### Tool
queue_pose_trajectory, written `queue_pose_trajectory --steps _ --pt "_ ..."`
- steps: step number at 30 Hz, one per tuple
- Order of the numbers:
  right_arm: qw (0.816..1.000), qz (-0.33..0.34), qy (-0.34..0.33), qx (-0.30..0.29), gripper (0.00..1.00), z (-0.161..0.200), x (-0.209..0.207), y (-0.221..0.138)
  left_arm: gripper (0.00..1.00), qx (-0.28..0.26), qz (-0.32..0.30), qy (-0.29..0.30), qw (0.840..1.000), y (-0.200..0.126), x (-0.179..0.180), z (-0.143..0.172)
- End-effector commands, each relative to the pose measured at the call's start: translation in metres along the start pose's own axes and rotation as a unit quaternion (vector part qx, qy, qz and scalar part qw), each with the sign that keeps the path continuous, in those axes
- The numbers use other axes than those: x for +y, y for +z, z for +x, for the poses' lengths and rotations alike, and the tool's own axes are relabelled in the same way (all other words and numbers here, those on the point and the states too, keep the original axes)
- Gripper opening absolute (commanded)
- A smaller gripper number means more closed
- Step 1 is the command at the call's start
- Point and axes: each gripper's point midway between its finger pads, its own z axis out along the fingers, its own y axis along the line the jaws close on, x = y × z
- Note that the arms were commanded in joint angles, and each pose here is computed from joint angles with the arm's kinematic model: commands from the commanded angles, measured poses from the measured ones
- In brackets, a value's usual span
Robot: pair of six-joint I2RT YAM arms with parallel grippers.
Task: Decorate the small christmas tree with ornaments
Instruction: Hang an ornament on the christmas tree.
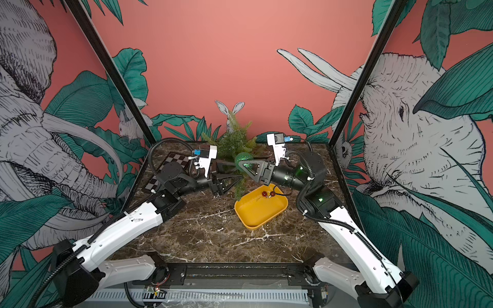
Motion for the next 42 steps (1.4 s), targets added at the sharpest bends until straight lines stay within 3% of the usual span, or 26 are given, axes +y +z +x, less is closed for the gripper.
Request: queue_pose_trajectory --steps 1,7,17,24,31,42 --pt "1.0 -0.021 -0.011 -0.017 0.62 -0.01 0.01 -0.001 0.59 -0.008 0.029 0.008 1.0 -0.002 -0.011 -0.005" --pt "1.0 -0.017 -0.012 -0.024 0.62 -0.012 0.007 -0.004 0.42 -0.006 0.019 0.014 1.0 -0.008 -0.012 -0.004" --pt "0.999 -0.016 -0.008 -0.027 0.62 -0.013 0.003 -0.006 0.24 -0.003 0.005 0.012 1.0 -0.014 -0.007 -0.001" --pt "0.999 -0.016 -0.005 -0.029 0.62 -0.013 0.001 -0.007 0.01 0.001 0.007 0.011 1.0 -0.012 -0.005 -0.001" --pt "1.0 -0.01 -0.005 -0.028 0.62 -0.011 -0.005 -0.007 0.0 -0.002 0.001 0.017 1.0 -0.011 -0.004 -0.006" --pt "0.998 0.022 -0.037 -0.051 0.62 -0.025 -0.018 -0.006 0.0 0.013 -0.092 0.038 0.995 -0.009 0.023 -0.02"
